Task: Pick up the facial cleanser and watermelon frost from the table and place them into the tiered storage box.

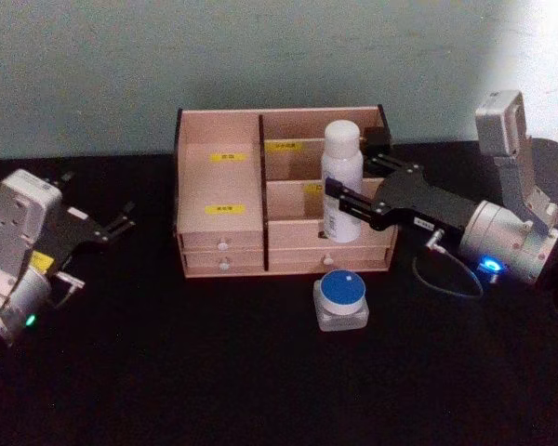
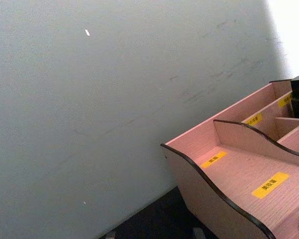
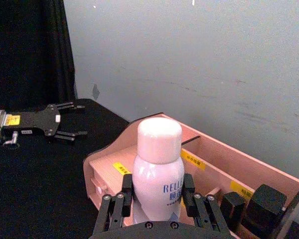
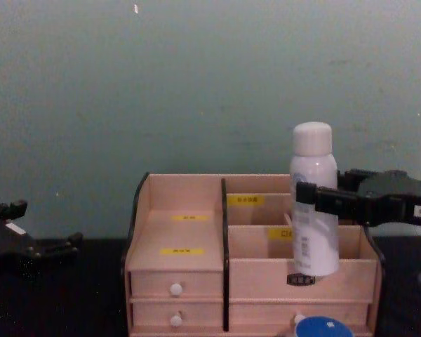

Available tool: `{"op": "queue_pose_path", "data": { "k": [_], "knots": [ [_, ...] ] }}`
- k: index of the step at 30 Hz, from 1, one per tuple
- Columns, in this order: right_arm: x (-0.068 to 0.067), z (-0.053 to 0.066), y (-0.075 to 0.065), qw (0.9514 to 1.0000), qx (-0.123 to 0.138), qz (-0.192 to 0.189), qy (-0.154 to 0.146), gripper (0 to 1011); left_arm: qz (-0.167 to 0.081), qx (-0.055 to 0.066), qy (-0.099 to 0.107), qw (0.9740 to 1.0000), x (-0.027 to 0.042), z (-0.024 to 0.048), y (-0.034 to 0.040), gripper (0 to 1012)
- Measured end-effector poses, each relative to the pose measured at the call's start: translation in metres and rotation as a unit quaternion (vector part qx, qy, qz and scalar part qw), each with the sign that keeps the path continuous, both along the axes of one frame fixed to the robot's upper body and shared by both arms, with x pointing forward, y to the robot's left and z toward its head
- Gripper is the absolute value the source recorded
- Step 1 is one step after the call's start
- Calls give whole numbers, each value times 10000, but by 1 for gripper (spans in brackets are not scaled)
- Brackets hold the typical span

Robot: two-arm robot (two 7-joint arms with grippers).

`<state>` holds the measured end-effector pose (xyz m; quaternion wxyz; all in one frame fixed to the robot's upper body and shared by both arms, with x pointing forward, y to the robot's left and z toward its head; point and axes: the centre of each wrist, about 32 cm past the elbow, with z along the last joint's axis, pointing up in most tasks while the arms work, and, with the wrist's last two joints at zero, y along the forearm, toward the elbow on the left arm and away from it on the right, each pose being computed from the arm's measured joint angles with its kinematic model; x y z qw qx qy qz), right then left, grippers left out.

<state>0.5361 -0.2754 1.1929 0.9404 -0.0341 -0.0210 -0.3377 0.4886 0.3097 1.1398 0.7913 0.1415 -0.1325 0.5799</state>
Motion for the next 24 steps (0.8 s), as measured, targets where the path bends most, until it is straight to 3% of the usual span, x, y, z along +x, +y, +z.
{"op": "queue_pose_path", "data": {
  "k": [24],
  "knots": [
    [147, 90, 62, 9991, 341, 65, -233, 593, 0, 0, 0, 10000, 0, 0, 0, 1001]
  ]
}}
